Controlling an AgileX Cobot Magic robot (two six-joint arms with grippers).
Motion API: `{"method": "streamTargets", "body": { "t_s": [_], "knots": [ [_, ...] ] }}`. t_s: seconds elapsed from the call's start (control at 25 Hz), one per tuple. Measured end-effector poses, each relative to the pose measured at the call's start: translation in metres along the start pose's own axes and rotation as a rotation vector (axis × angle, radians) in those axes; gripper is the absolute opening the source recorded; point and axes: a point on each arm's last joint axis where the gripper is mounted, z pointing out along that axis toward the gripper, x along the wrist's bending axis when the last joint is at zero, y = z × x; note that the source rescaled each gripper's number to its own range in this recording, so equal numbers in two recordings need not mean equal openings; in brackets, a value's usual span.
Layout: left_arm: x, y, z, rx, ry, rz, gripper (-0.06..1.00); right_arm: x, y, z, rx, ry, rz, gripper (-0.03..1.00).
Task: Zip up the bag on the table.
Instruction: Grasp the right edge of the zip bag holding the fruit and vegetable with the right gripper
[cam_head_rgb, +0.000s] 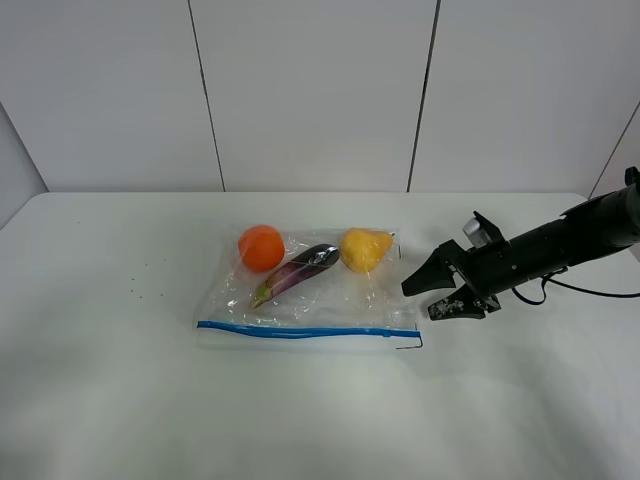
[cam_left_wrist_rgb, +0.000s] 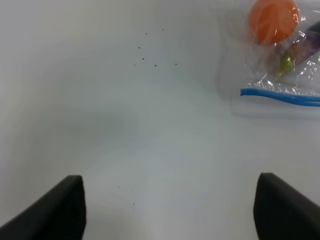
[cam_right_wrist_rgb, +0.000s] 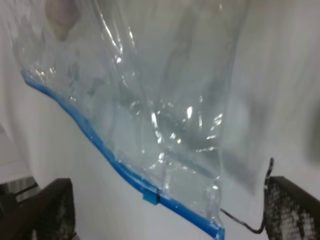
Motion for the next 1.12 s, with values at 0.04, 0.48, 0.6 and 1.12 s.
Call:
{"method": "streamTargets", "body": {
  "t_s": [0.04, 0.48, 0.6, 1.12],
  "knots": [
    [0.000, 0.000, 0.000, 0.000, 0.000, 0.000, 0.87, 0.000, 0.000, 0.000, -0.002, 0.000, -0.001, 0.85],
    [0.000, 0.000, 0.000, 0.000, 0.000, 0.000, 0.87, -0.012, 0.001, 0.014, -0.009, 0.067, 0.060, 0.84],
    [0.000, 0.000, 0.000, 0.000, 0.000, 0.000, 0.87, -0.017, 0.000, 0.018, -0.001, 0.076, 0.069, 0.82],
    [0.000, 0.000, 0.000, 0.000, 0.000, 0.000, 0.87, -0.001, -0.005, 0.041, 0.050, 0.073, 0.006, 0.81]
  ]
}}
